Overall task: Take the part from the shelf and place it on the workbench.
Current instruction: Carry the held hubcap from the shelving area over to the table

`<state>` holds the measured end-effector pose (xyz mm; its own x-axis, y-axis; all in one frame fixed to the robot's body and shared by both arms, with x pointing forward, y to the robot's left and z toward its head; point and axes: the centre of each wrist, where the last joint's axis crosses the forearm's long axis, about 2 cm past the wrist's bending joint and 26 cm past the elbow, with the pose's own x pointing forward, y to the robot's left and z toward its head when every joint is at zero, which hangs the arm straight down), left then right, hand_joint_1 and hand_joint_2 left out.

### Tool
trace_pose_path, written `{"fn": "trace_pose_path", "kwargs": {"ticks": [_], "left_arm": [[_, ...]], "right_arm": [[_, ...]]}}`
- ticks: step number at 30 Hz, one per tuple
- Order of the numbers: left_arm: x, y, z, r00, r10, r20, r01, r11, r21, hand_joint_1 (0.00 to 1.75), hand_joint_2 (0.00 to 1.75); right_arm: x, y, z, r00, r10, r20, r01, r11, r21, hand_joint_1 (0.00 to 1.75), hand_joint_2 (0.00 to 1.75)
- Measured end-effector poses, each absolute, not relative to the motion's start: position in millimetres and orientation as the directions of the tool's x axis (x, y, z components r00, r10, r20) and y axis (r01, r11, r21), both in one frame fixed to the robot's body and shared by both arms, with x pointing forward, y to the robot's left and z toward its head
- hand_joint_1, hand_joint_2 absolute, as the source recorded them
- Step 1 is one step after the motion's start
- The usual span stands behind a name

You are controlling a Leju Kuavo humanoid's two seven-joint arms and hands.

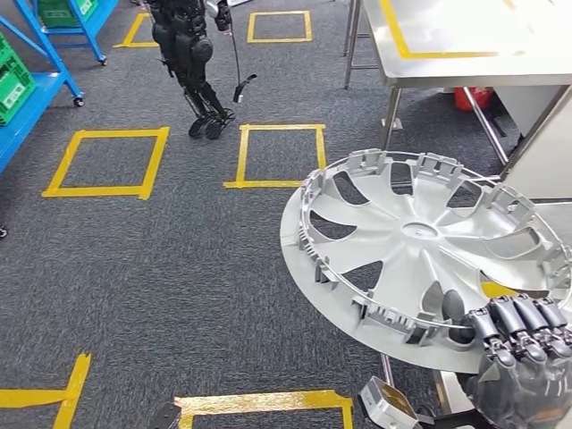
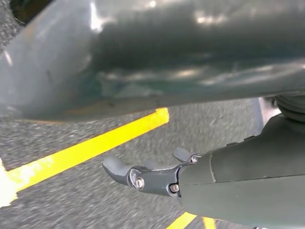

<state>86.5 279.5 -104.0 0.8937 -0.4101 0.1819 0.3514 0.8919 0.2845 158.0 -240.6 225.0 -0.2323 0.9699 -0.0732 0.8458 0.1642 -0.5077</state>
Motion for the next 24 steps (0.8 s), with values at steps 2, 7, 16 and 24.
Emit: {"fn": "trace_pose_path", "kwargs": {"ticks": [2, 7, 16, 24], "left_arm": [[87.4, 281.1, -103.9, 0.890, -0.419, 0.180, 0.359, 0.887, 0.290, 0.00, 0.00], [89.5, 279.3, -103.4, 0.883, -0.432, 0.183, 0.371, 0.882, 0.291, 0.00, 0.00], [87.9, 276.5, -103.8, 0.921, -0.330, 0.205, 0.278, 0.929, 0.246, 0.00, 0.00], [79.4, 271.8, -105.3, 0.957, -0.208, 0.202, 0.168, 0.966, 0.199, 0.00, 0.00]], "right_arm": [[158.1, -240.7, 225.1, -0.231, 0.970, -0.073, 0.846, 0.164, -0.507, 1.75, 1.75], [157.8, -240.9, 224.9, -0.231, 0.970, -0.072, 0.845, 0.163, -0.509, 1.75, 1.75], [158.2, -241.2, 223.9, -0.229, 0.971, -0.072, 0.844, 0.161, -0.512, 1.75, 1.75], [156.9, -242.5, 222.8, -0.227, 0.971, -0.076, 0.841, 0.156, -0.518, 1.75, 1.75]]}}
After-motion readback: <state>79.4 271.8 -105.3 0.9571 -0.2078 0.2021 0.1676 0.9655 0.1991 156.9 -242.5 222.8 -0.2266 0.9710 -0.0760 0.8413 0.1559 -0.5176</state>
